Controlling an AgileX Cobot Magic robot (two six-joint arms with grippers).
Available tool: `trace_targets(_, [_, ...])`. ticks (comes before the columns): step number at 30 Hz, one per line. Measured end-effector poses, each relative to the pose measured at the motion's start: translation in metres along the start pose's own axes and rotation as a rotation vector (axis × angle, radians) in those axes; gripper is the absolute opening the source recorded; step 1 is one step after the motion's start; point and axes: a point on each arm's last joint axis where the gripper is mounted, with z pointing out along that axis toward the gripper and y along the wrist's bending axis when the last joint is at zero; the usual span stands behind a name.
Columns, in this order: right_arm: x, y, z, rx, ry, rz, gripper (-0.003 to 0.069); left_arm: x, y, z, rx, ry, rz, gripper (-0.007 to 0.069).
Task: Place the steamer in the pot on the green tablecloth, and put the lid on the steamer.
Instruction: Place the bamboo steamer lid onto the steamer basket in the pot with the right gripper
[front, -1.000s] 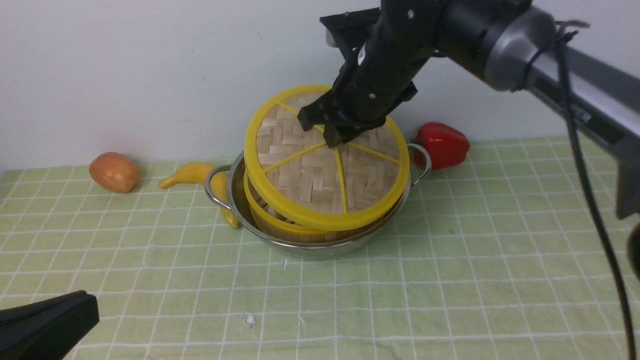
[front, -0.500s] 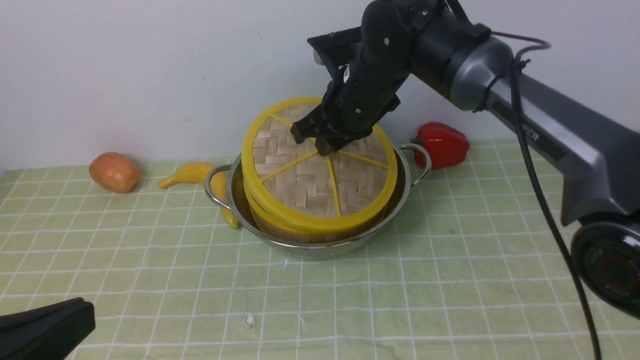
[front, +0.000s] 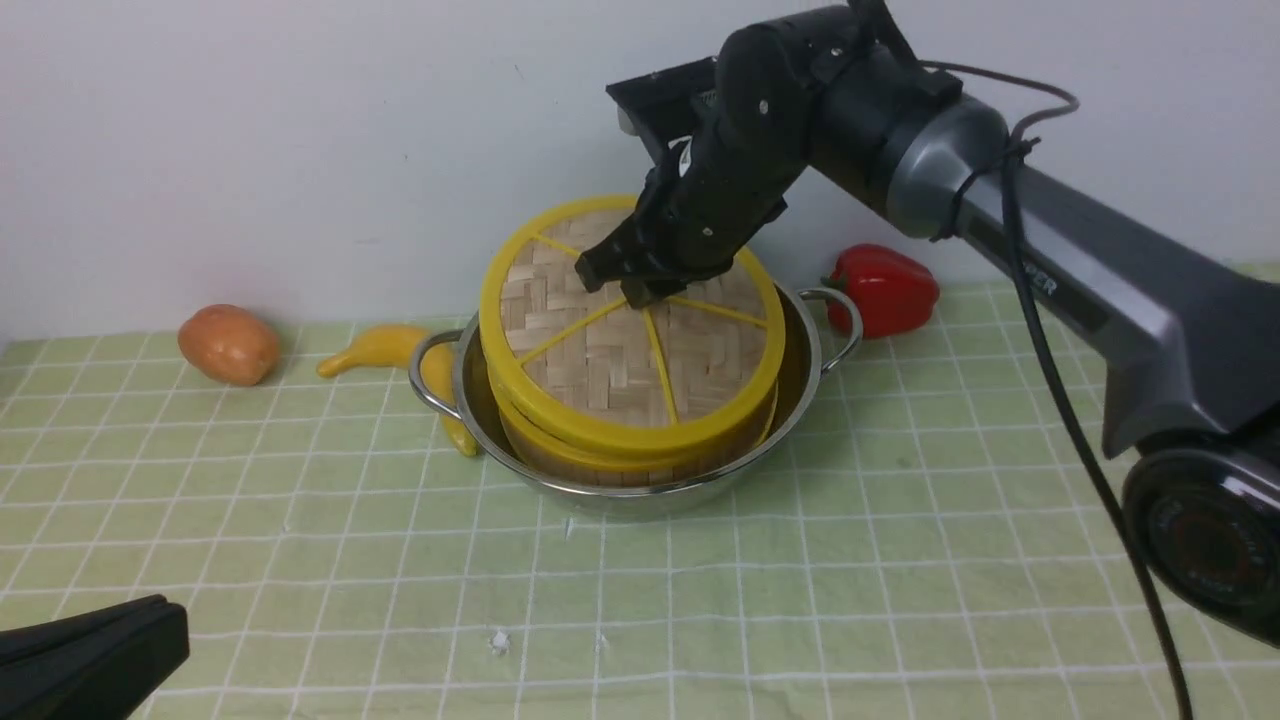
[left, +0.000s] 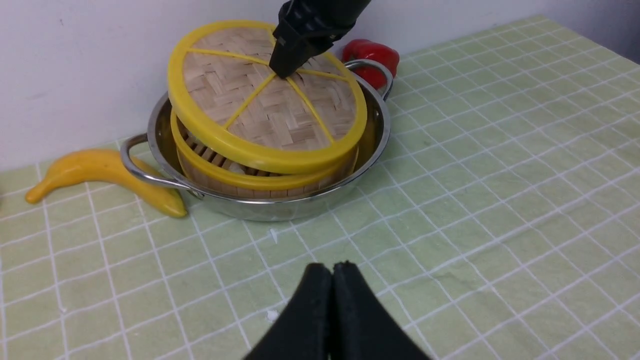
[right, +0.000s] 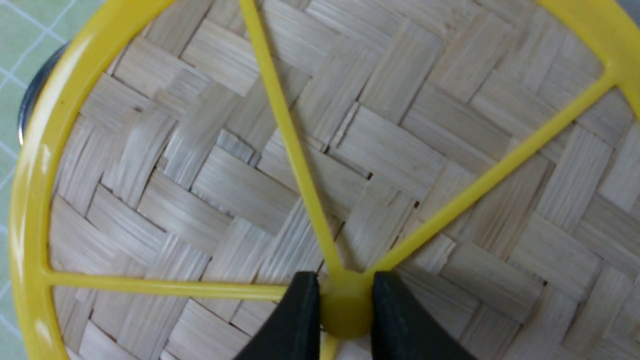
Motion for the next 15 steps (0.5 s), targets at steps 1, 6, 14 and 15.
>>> trace_targets(1, [0.0, 0.0, 0.003, 0.0, -0.004, -0.001, 0.0143, 0.0, 0.0, 0.0, 0.0, 0.0, 0.0, -0.0022])
trace_targets(6, [0.002, -0.002, 0.014, 0.005, -0.007, -0.016, 0.0143, 0.0, 0.0, 0.0, 0.0, 0.001, -0.007, -0.0022])
trace_targets(14, [0.003, -0.003, 0.023, 0.004, -0.022, -0.048, 0.0143, 0.0, 0.0, 0.0, 0.001, 0.002, -0.008, -0.0022])
trace_targets(15, [0.003, -0.003, 0.023, 0.004, -0.024, -0.053, 0.0143, 0.0, 0.0, 0.0, 0.001, 0.002, -0.008, -0.0022])
